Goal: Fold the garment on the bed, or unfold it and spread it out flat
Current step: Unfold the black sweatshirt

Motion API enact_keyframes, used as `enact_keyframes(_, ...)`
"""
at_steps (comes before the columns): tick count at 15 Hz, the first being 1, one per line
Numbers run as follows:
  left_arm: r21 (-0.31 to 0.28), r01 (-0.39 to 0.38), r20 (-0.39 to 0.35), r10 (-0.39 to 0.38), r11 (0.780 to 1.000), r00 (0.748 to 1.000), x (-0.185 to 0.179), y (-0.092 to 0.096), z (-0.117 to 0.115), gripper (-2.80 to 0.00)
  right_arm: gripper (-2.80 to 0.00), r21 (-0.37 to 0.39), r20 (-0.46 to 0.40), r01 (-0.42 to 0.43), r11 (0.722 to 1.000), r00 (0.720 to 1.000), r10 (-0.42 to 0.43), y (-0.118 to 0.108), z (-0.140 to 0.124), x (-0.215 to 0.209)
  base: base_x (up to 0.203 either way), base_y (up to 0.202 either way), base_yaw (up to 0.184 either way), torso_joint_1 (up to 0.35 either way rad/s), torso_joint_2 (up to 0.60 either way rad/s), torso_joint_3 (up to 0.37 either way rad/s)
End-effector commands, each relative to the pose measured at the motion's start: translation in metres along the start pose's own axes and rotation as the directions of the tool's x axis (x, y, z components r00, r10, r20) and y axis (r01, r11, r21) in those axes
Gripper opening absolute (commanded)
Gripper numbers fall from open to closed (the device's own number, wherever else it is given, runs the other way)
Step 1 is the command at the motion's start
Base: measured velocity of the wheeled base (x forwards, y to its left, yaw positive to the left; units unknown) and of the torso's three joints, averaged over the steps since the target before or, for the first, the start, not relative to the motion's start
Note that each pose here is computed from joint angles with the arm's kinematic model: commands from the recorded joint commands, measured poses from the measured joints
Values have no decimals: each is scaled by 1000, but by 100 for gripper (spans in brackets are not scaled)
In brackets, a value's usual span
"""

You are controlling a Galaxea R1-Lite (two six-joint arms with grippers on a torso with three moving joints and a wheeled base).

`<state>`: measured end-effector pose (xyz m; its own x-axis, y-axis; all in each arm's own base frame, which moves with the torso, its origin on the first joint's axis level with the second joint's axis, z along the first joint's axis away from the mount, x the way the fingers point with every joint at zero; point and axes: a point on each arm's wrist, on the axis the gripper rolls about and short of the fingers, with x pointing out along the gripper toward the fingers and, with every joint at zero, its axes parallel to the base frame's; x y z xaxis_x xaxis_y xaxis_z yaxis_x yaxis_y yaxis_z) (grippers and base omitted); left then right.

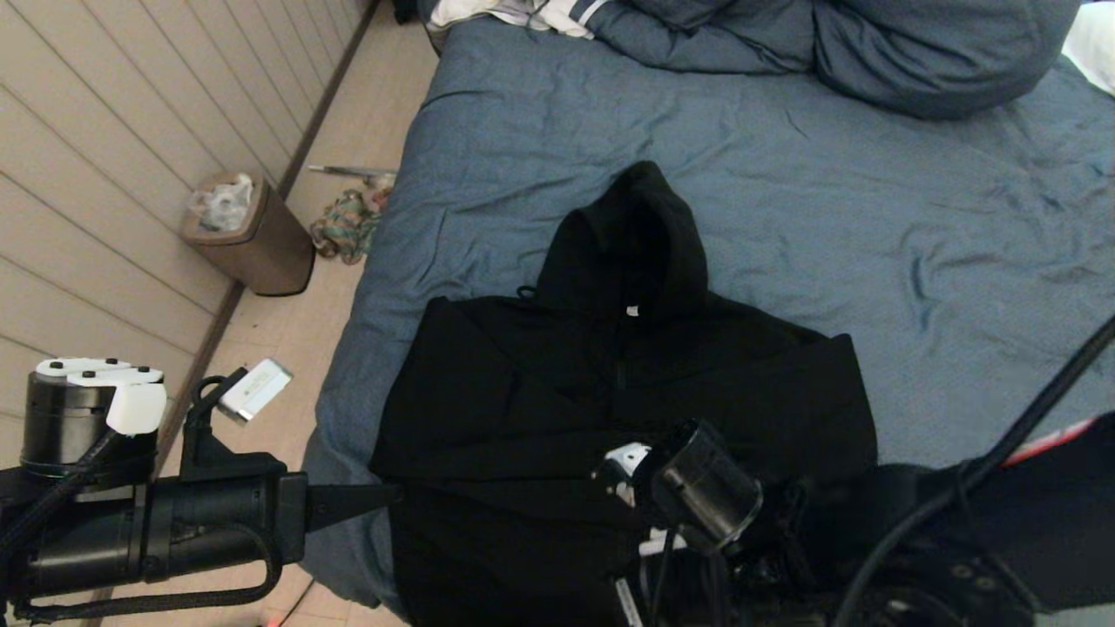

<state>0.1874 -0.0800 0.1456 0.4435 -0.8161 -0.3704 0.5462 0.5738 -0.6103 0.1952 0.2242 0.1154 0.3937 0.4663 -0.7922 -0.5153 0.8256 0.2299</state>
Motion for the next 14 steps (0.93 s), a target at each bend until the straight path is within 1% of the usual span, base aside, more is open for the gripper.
enact_keyframes(1, 4, 7, 7, -7, 1000, 1000, -1, -2, 1, -280, -280, 35, 125, -10, 999, 992, 5, -8, 21, -35, 0, 0, 0, 0, 0, 0)
enact_keyframes(3, 3, 7, 9, -7, 1000, 1000, 0, -2, 3, -280, -280, 98, 209, 29, 995, 977, -49, -33, 37, -55, 0, 0, 0, 0, 0, 0)
enact_keyframes(4, -6, 2, 10, -2, 1000, 1000, 0, -2, 5, -280, -280, 133, 243, 55, 990, 966, -87, -48, 43, -65, 0, 0, 0, 0, 0, 0)
enact_keyframes(5, -33, -1, 21, 2, 999, 1000, 1, -2, 9, -280, -280, 172, 267, 83, 982, 955, -127, -64, 46, -73, 0, 0, 0, 0, 0, 0)
enact_keyframes(6, -73, -1, 29, 3, 997, 1000, 2, -3, 14, -280, -280, 217, 281, 111, 970, 944, -171, -81, 47, -80, 0, 0, 0, 0, 0, 0)
enact_keyframes(7, -100, -5, 32, 8, 995, 999, 4, -2, 17, -280, -280, 256, 288, 134, 957, 935, -208, -94, 46, -86, 0, 0, 0, 0, 0, 0)
enact_keyframes(8, -106, -6, 30, 9, 994, 999, 4, -3, 17, -280, 0, 292, 291, 150, 945, 927, -237, -107, 42, -92, 0, 0, 0, 0, 0, 0)
enact_keyframes(9, -110, -8, 24, 11, 994, 1000, 4, -4, 18, -280, 0, 311, 309, 120, 943, 925, -220, -115, 41, -101, 0, 0, 0, 0, 0, 0)
enact_keyframes(10, -108, -4, 17, 6, 994, 1000, 6, -6, 22, -280, 0, 300, 336, 20, 954, 933, -126, -118, 39, -112, 0, 0, 0, 0, 0, 0)
enact_keyframes(11, -106, 4, 3, -4, 994, 1000, 10, -10, 28, -280, 0, 282, 369, -99, 954, 929, -13, -123, 37, -126, 0, 0, 0, 0, 0, 0)
enact_keyframes(12, -102, 13, -11, -14, 995, 1000, 13, -16, 36, -280, 0, 280, 407, -164, 946, 912, 38, -129, 34, -143, 0, 0, 0, 0, 0, 0)
enact_keyframes(13, -103, 21, -37, -25, 994, 999, 16, -23, 41, -280, 0, 300, 427, -170, 939, 904, 27, -137, 30, -153, 0, 0, 0, 0, 0, 0)
enact_keyframes(14, -101, 33, -65, -39, 994, 997, 20, -32, 46, -280, 0, 334, 438, -155, 930, 899, -7, -147, 28, -159, 0, 0, 0, 0, 0, 0)
